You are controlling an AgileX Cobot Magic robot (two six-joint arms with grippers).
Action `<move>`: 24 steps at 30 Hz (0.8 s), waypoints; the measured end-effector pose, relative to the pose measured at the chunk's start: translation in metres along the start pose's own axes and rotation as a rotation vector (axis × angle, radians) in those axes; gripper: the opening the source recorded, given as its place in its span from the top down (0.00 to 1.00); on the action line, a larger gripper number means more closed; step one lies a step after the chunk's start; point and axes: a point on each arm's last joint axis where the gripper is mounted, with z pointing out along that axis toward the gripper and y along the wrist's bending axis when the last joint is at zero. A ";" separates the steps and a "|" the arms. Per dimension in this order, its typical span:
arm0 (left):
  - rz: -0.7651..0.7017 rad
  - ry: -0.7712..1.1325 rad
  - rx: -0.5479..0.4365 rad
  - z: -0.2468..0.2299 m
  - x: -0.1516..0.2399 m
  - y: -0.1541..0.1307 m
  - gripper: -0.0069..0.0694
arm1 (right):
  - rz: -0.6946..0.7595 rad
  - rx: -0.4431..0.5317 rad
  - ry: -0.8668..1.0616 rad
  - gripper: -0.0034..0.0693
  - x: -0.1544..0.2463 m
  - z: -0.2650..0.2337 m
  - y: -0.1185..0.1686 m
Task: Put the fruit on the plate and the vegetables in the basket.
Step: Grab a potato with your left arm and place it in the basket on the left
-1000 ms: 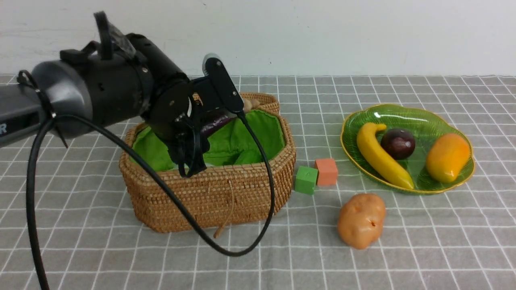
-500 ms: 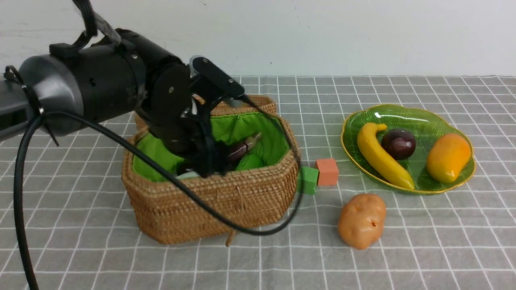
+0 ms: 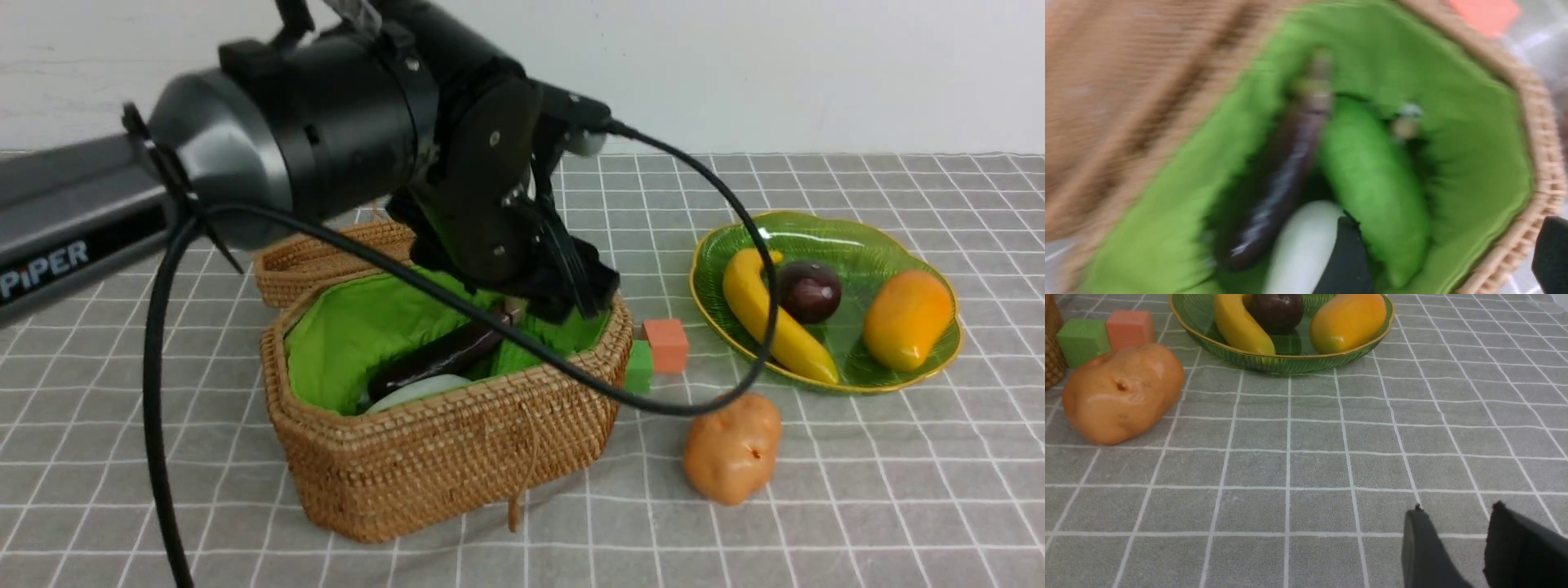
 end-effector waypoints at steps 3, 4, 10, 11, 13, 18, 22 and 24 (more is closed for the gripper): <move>0.012 -0.035 0.053 -0.023 -0.010 -0.024 0.18 | 0.000 0.000 0.000 0.62 0.000 0.000 0.000; 0.022 -0.043 0.094 -0.028 -0.012 -0.039 0.18 | 0.000 0.000 0.000 0.62 0.000 0.000 0.000; 0.089 -0.025 0.223 0.004 -0.009 -0.108 0.18 | 0.000 0.000 0.000 0.62 0.000 0.000 0.000; 0.098 -0.016 0.227 0.014 -0.007 -0.115 0.18 | 0.000 0.000 0.000 0.62 0.000 0.000 0.000; 0.122 0.013 0.237 0.060 0.000 -0.140 0.18 | 0.000 0.000 0.000 0.62 0.000 0.000 0.000; 0.116 0.043 0.213 0.108 0.007 -0.156 0.18 | 0.000 0.000 0.000 0.62 0.000 0.000 0.000; 0.117 0.033 0.113 0.125 0.005 -0.153 0.18 | 0.000 0.000 0.000 0.62 0.000 0.000 0.000; 0.106 0.034 0.107 0.126 0.005 -0.152 0.18 | 0.000 0.000 0.000 0.62 0.000 0.000 0.000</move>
